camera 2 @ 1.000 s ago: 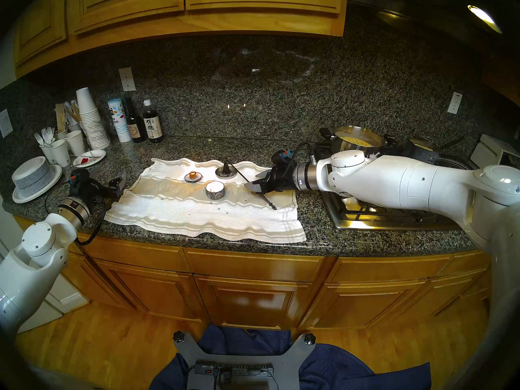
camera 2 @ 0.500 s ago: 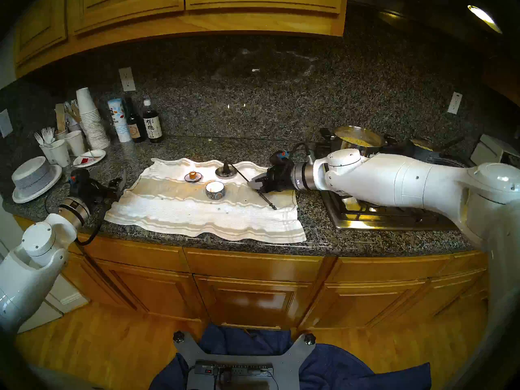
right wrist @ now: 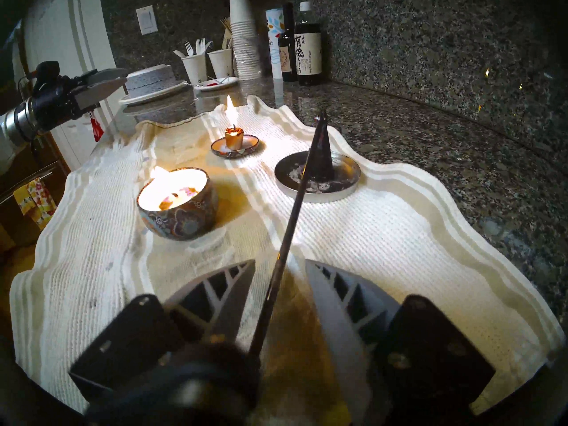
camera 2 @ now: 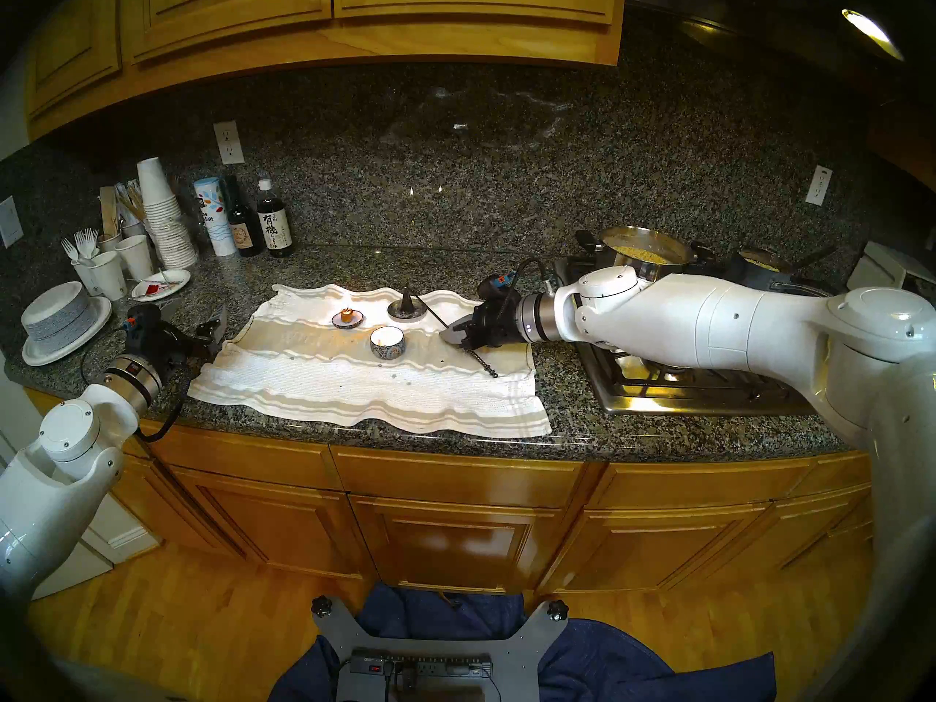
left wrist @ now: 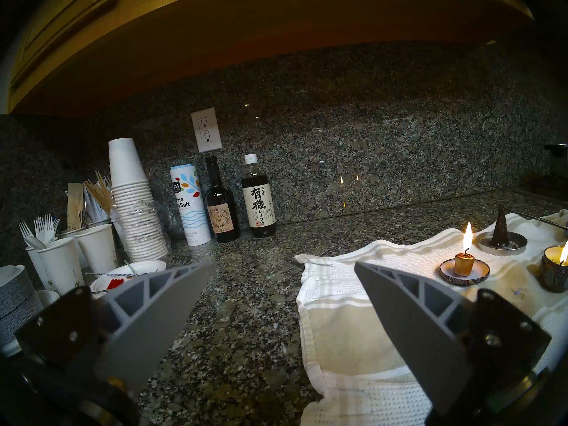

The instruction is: Put out candle flame

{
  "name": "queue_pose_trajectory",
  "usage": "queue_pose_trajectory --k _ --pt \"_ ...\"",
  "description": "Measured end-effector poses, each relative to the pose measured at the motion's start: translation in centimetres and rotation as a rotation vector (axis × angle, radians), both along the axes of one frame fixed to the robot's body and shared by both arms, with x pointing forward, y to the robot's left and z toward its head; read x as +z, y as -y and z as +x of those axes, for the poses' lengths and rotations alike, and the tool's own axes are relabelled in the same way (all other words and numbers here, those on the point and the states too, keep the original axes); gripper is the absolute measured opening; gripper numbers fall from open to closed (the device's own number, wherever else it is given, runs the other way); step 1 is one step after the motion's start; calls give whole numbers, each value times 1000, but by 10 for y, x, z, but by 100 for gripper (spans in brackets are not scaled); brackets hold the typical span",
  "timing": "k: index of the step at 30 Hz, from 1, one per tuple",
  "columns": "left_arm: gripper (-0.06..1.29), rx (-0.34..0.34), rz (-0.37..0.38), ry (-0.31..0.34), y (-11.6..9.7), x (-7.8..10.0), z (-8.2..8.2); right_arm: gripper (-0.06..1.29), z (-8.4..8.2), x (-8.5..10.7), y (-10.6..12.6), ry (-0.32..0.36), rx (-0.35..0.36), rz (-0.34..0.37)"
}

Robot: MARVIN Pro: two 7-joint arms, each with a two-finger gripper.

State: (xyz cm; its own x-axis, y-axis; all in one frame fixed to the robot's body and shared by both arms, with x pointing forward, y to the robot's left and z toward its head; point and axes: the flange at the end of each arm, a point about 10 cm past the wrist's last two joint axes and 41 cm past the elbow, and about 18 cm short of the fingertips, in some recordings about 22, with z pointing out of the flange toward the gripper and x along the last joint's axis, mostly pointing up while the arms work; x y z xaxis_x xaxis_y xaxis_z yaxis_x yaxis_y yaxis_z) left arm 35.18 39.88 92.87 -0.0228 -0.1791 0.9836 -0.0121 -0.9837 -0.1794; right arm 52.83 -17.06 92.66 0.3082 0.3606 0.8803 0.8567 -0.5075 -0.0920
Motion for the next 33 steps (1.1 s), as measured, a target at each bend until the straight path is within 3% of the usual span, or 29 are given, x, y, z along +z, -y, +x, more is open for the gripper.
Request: queue_pose_trajectory --k 8,18,26,28,33 --pt "123 0 0 0 0 0 0 49 3 0 -4 12 -4 -11" --pt "123 0 0 0 0 0 0 22 4 0 -6 16 -10 -8" --pt "123 0 0 0 0 0 0 9 1 1 -6 16 -21 8" --pt "123 0 0 -1 0 0 0 -4 1 2 -5 17 -26 13" --pt "123 0 -1 -1 0 0 0 -4 2 4 -2 18 -44 37"
